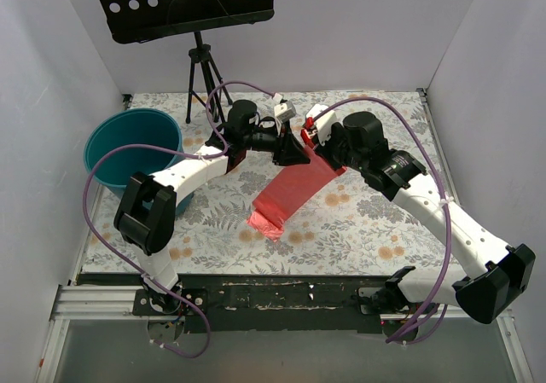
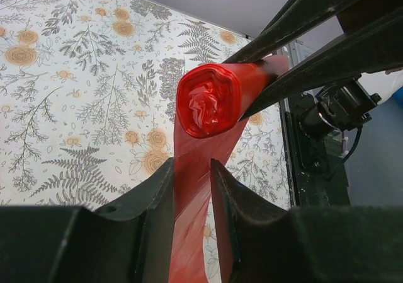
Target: Put the trash bags into the trash bin
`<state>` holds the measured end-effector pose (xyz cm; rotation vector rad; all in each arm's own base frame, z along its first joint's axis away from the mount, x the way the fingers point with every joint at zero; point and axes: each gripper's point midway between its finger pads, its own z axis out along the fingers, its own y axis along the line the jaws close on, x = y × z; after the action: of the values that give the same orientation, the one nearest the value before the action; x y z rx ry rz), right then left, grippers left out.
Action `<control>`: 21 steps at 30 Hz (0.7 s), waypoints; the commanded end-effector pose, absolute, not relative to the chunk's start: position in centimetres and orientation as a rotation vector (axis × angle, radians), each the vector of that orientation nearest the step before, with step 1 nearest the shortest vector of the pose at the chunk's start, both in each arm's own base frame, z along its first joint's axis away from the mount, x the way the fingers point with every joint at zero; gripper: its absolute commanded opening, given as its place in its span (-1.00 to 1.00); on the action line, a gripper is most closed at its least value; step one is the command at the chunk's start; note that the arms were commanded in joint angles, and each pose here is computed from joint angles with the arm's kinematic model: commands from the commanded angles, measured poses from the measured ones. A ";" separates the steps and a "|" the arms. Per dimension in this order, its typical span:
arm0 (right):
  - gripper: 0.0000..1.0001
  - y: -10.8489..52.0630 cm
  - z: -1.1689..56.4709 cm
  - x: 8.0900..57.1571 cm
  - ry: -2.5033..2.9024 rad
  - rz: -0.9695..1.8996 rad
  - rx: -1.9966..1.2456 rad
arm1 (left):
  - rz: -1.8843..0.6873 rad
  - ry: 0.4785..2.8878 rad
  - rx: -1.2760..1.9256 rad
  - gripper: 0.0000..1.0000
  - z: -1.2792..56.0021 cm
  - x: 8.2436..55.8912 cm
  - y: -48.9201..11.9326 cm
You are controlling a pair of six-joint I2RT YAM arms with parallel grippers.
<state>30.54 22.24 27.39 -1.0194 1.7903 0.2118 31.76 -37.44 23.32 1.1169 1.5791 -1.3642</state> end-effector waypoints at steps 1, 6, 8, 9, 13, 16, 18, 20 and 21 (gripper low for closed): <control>-0.97 22.1 30.0 30.6 1.738 0.229 -0.961 | -1.373 1.515 1.123 -0.49 25.4 31.3 -37.1; -0.97 22.0 29.8 30.5 1.746 0.232 -0.962 | -1.397 1.507 1.118 -0.52 25.6 31.4 -37.4; -0.97 22.0 29.5 30.6 1.755 0.230 -0.962 | -1.401 1.503 1.121 -0.56 25.6 31.4 -37.5; -0.97 21.9 29.4 30.6 1.758 0.229 -0.959 | -1.404 1.503 1.123 -0.56 25.6 31.4 -37.5; -0.97 21.8 29.5 30.8 1.759 0.228 -0.954 | -1.410 1.504 1.127 -0.66 25.5 31.3 -37.5; -0.97 21.8 29.4 30.8 1.764 0.229 -0.951 | -1.411 1.502 1.128 -0.77 25.5 31.4 -37.5; -0.97 21.8 29.3 30.8 1.765 0.235 -0.952 | -1.410 1.500 1.129 -0.87 25.5 31.4 -37.5; -0.97 22.0 29.2 30.7 1.767 0.248 -0.957 | -1.406 1.503 1.126 -0.94 25.5 31.5 -37.5; -0.97 22.1 29.1 30.6 1.770 0.255 -0.960 | -1.403 1.501 1.127 -1.00 25.5 31.5 -37.6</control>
<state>30.56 21.78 27.05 -0.9980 1.8208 0.2208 31.29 -37.67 24.18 1.1135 1.5542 -1.4176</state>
